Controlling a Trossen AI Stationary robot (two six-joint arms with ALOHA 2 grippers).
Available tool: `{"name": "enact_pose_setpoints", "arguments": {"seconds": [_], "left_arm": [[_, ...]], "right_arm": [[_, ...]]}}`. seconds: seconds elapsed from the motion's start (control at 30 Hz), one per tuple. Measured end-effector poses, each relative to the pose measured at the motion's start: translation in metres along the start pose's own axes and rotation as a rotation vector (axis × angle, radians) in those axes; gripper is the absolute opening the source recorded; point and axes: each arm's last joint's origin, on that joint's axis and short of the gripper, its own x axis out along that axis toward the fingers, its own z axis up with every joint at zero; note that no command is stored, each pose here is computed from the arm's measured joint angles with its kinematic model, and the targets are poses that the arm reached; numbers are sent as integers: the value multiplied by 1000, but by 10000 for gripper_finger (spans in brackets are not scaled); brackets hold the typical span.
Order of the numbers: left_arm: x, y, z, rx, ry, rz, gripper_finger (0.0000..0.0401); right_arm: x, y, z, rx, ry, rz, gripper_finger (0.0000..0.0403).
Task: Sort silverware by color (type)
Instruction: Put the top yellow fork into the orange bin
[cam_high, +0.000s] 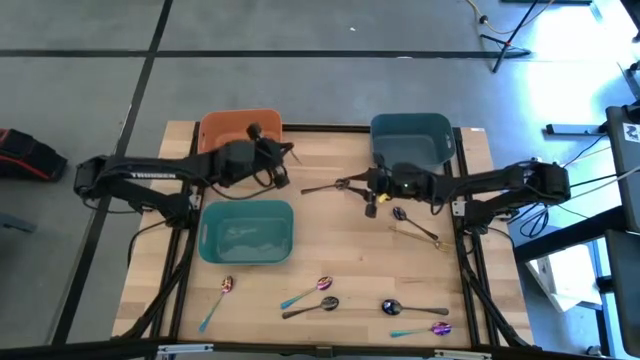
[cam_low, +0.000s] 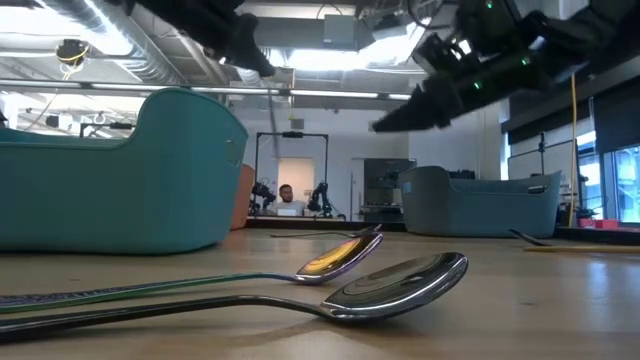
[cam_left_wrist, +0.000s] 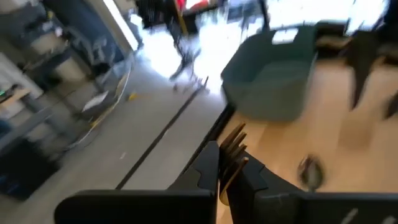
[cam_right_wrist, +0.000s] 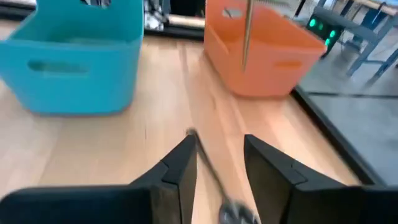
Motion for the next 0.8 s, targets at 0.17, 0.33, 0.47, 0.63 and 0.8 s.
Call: {"name": "enact_pose_setpoints", "arguments": {"seconds": [0.17,0.33,0.47,0.63,0.8], "left_arm": [[-6,30,25,44,98,60,8],[-15,65,38,51,217,126,8],[-8,89,23,40,328,204,8],[4,107,-14,48,468,252,8],[11,112,-49,47,570,246,8]], "right_arm": [[-4,4,-17,57,48,30,124],[-5,5,-21,75,58,46,124],[-4,5,-21,76,59,46,124],[-5,8,-25,111,95,105,124],[-6,14,-30,143,146,168,124]]}}
